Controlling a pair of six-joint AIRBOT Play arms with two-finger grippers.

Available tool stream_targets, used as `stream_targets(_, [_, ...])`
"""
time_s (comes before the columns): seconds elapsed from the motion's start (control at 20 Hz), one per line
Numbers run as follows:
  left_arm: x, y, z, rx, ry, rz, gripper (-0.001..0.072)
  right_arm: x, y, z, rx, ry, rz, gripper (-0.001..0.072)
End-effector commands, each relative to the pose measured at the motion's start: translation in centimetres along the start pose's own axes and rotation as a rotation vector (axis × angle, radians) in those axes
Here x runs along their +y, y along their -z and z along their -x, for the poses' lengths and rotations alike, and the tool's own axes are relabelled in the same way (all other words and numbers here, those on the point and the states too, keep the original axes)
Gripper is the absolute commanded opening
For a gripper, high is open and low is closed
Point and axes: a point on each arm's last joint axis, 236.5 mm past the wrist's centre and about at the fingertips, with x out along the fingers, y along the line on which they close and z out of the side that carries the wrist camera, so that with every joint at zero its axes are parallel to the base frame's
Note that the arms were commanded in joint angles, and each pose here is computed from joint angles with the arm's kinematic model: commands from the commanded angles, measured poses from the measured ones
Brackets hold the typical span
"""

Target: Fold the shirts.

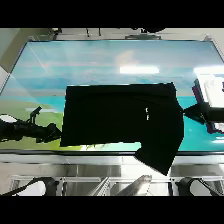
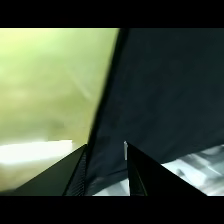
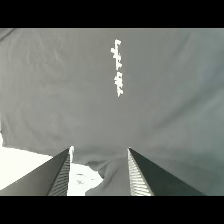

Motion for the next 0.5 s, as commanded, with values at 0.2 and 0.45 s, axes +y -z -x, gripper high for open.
stream_targets(0.2, [0.9, 0.0, -1.2, 0.047, 0.008, -0.009, 0.0281, -0.6, 1.1, 1.4, 0.011, -0.005, -0.073, 0.0413])
stream_targets(0.45, [-1.8, -0.7, -0.7, 0.031, 0.116, -0.034, 0.0046, -9.1, 6.6, 2.8, 0.172, 0.351, -0.297, 0.0414])
